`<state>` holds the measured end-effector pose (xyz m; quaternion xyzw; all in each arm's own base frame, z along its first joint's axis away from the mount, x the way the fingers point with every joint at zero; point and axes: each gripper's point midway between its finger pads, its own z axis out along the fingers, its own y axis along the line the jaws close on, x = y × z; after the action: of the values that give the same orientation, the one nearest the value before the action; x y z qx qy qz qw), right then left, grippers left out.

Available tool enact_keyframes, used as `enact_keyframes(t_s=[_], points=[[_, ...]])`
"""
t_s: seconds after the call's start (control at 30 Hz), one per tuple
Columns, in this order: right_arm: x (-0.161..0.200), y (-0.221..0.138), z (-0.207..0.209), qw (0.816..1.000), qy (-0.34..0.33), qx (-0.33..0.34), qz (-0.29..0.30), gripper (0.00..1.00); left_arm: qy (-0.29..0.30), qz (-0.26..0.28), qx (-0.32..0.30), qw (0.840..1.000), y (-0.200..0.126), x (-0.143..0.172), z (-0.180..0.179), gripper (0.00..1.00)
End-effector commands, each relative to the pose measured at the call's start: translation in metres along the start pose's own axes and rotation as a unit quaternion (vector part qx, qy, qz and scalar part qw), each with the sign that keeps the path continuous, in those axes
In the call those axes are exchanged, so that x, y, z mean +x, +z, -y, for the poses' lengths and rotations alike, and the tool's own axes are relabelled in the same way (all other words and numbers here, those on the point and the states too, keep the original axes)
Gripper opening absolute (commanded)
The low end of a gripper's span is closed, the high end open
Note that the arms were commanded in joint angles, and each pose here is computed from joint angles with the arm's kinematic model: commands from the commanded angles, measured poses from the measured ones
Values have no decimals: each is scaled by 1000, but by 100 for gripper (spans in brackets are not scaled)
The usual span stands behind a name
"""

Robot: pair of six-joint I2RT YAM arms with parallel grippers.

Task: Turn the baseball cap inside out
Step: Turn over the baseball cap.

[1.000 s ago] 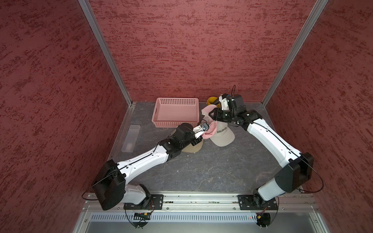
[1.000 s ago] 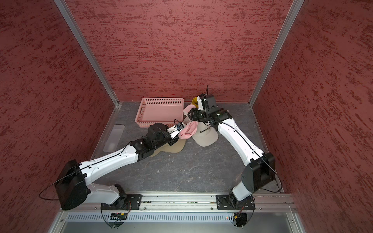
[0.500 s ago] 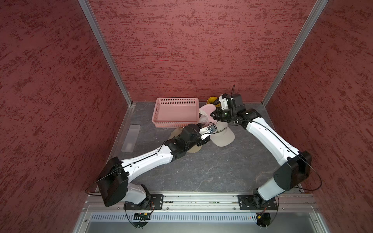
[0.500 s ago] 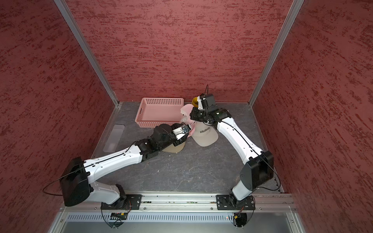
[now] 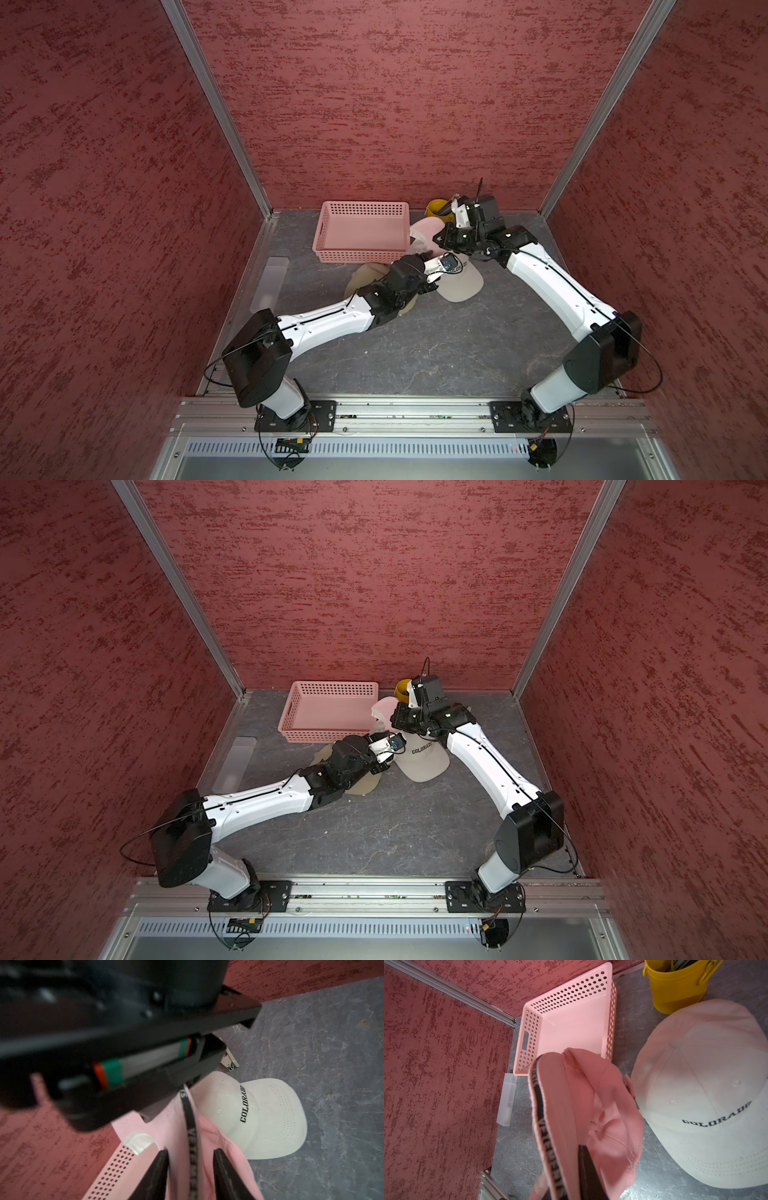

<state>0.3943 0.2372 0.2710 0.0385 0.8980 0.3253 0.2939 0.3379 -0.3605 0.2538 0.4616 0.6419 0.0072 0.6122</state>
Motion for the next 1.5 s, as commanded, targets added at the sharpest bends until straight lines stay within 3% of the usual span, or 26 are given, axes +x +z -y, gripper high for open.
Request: enact_keyframes(t_s=[0.0,0.1,0.23,0.33,0.5,0.73,1.1,1.23,1.33,1.4,1.47], points=[[-1,-4,-16,1000,-5,-30,8,7,-12,45,-13,999,-2,-28,-10,22],[0,-3,-18,999,-8,-36,6,10,-17,50,-5,999,-3,-30,-9,0],[-6,-7,-21,998,-23,-48,15,41,-46,62,-13,997,-11,-29,-17,0],[-25,-26,-13,997,-29,-54,39,51,-101,66,-29,992,-23,-17,-42,0],[-46,-56,10,994,-31,-66,80,55,-199,96,-37,974,-55,-1,-84,0],[-8,-20,-5,984,-71,-163,29,55,-287,155,-40,944,-94,0,-124,0],[2,8,-52,970,-99,-224,6,57,-292,155,-33,943,-101,0,-129,0],[11,23,-50,972,-95,-215,-17,53,-295,159,-31,942,-98,-1,-128,0],[17,35,-45,973,-86,-211,-30,23,-314,180,-34,932,-101,-5,-135,0],[15,37,-37,974,-84,-211,-23,10,-352,220,-55,908,-113,-7,-156,0],[6,32,-25,974,-70,-217,-10,6,-394,252,-64,881,-127,-5,-174,0]])
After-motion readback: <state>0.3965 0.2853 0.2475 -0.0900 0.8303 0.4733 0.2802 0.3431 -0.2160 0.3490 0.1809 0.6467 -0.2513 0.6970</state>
